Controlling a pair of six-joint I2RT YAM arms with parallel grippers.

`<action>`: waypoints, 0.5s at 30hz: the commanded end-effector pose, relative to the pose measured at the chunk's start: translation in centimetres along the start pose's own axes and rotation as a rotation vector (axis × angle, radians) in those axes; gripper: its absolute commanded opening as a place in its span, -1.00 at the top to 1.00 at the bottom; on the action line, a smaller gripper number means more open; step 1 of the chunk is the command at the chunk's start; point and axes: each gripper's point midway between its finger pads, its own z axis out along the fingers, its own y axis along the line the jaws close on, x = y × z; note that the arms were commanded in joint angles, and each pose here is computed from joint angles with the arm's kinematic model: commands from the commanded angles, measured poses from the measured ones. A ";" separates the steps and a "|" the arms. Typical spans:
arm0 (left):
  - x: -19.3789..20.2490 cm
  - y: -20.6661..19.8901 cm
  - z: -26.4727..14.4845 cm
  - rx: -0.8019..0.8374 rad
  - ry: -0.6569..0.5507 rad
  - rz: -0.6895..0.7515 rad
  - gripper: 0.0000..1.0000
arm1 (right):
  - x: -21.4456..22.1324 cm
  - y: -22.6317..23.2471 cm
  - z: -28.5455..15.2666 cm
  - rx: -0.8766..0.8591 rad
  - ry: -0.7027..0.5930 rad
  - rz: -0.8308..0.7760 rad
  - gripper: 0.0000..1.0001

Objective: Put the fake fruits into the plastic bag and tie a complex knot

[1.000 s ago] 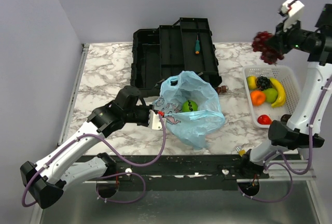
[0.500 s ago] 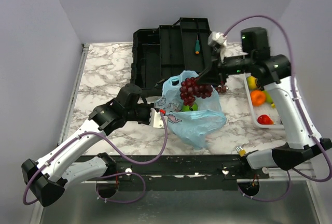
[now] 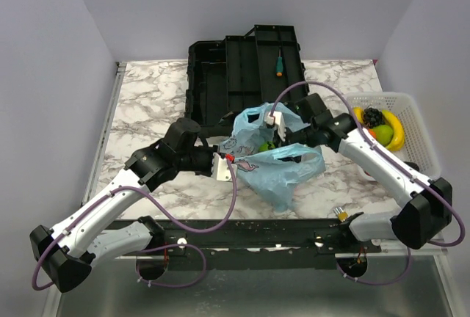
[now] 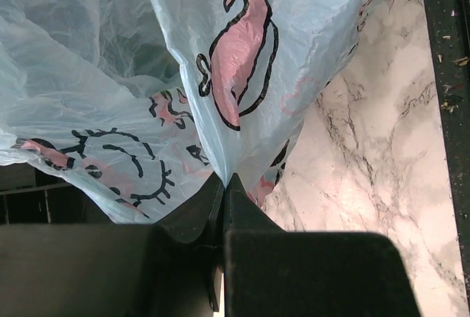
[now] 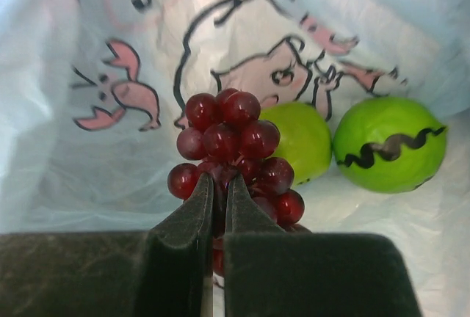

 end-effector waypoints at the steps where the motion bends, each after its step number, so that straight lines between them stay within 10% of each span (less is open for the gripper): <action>1: -0.5 -0.6 -0.3 0.018 -0.022 -0.027 1.00 | 1.7 -1.9 1.0 0.098 0.028 -0.139 0.99; 4: -0.4 -1.3 -0.1 0.039 -0.023 -0.055 1.00 | 1.7 -1.6 1.3 0.064 0.038 -0.130 0.83; 9: -0.4 -1.5 -0.1 0.047 -0.019 -0.073 1.00 | -1.7 -0.1 -0.6 0.032 -0.021 -0.138 -0.43; 15: -0.8 -1.4 -0.1 0.054 -0.023 -0.079 1.00 | -7.4 1.5 -4.4 0.087 -0.140 -0.141 -0.58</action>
